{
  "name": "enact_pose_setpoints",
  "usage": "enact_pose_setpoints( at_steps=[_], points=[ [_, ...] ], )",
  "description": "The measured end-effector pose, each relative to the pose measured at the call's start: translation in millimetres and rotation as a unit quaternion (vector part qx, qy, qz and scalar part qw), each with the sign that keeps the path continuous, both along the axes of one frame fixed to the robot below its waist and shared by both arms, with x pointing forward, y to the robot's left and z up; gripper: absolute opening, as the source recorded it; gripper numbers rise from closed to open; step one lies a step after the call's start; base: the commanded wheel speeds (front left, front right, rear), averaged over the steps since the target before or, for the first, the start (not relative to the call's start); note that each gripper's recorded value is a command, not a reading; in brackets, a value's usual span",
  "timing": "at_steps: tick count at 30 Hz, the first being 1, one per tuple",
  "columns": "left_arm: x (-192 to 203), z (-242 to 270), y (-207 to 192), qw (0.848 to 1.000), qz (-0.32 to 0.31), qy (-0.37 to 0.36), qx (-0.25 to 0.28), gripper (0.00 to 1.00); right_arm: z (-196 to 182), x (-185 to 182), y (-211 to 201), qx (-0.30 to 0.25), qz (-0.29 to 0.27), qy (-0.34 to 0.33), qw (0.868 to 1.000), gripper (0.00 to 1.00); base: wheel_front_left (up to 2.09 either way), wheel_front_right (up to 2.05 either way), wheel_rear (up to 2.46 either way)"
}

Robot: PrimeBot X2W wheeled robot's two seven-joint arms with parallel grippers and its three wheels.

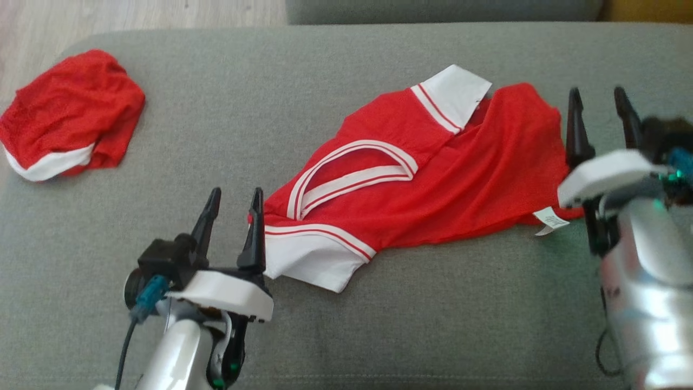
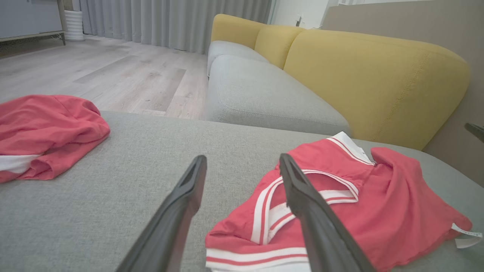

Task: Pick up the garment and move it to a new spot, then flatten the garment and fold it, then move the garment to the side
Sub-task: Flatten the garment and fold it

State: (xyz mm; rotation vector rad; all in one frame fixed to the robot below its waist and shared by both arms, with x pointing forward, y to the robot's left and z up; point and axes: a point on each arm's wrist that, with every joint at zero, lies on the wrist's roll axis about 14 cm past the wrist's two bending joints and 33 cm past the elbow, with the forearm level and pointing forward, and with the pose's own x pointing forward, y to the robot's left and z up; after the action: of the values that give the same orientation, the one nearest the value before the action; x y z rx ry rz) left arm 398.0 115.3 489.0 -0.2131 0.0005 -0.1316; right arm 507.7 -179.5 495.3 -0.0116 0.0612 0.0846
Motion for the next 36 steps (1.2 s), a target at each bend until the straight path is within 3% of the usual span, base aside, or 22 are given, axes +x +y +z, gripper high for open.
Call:
enact_pose_setpoints(
  at_steps=[8, 21, 27, 36],
  points=[
    [-14, 2, 3, 1.0, 0.006, 0.001, -0.01, 1.0, -6, -47, -1, 0.011, -0.009, -0.019, 1.0, 1.0, 0.0, 0.0, 0.0],
    [-26, -3, 12, 1.0, 0.022, 0.01, -0.016, 1.0, -67, -110, -11, 0.054, -0.043, 0.067, 0.995, 1.0, 0.0, 0.0, 0.0],
    [-25, -5, 13, 1.0, 0.022, 0.012, -0.017, 1.0, -95, -115, -7, 0.059, -0.043, 0.12, 0.99, 1.0, 0.0, 0.0, 0.0],
    [-26, -12, 22, 0.999, 0.034, 0.023, -0.014, 1.0, -112, -93, 19, 0.071, -0.016, 0.153, 0.986, 1.0, 0.0, 0.0, 0.0]
  ],
)
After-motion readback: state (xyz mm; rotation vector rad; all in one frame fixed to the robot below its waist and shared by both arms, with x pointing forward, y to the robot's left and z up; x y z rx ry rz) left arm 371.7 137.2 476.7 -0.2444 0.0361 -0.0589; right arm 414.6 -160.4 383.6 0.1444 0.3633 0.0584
